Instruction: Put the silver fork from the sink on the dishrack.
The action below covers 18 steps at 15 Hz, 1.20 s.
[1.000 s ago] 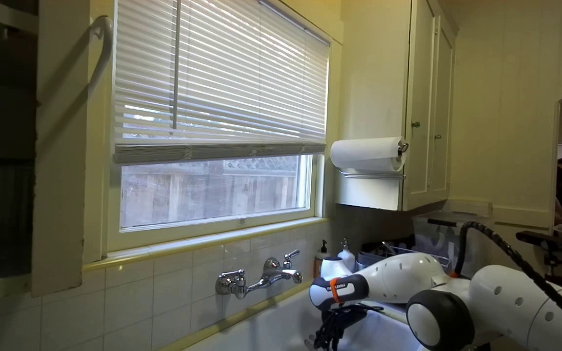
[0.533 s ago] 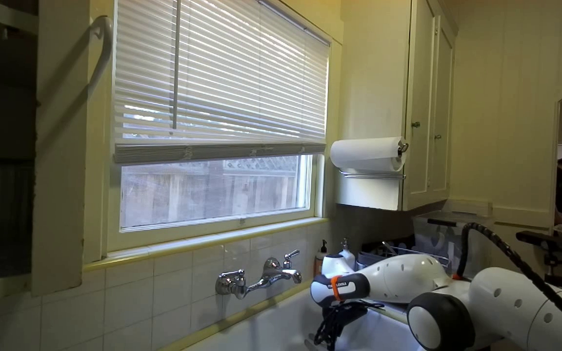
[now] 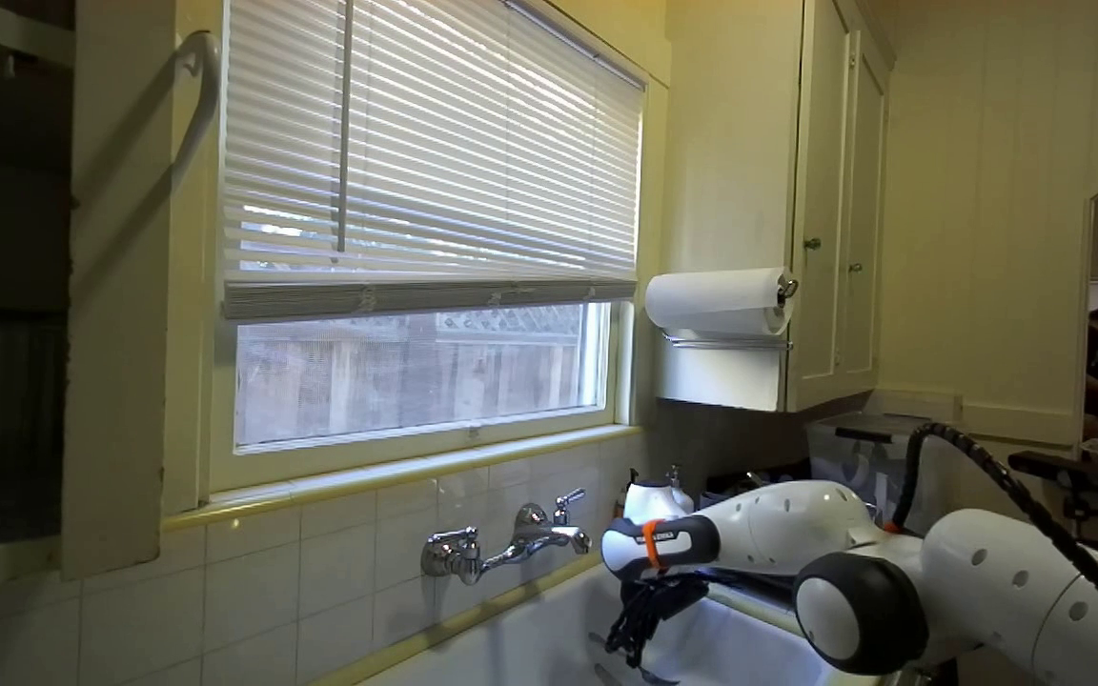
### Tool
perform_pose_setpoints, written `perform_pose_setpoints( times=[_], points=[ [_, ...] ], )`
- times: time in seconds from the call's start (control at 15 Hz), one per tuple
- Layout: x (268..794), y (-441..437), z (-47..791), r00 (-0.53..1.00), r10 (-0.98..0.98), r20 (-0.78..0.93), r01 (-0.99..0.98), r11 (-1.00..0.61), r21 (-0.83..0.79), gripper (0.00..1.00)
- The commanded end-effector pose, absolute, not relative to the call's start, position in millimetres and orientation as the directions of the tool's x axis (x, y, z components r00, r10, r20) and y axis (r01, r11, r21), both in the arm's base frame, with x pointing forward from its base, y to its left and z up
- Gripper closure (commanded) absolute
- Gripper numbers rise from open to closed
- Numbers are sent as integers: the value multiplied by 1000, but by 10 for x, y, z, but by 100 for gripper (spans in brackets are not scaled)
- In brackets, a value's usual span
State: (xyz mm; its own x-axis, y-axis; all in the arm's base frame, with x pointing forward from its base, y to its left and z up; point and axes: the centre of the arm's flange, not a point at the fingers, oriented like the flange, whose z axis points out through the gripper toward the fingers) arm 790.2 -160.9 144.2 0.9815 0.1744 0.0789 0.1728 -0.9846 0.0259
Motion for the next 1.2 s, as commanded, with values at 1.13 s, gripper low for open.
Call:
perform_pose_setpoints(
  times=[1.13],
  points=[
    [6484, -859, 1329, 821, -290, 491, -352, -935, 37, 98]
  ],
)
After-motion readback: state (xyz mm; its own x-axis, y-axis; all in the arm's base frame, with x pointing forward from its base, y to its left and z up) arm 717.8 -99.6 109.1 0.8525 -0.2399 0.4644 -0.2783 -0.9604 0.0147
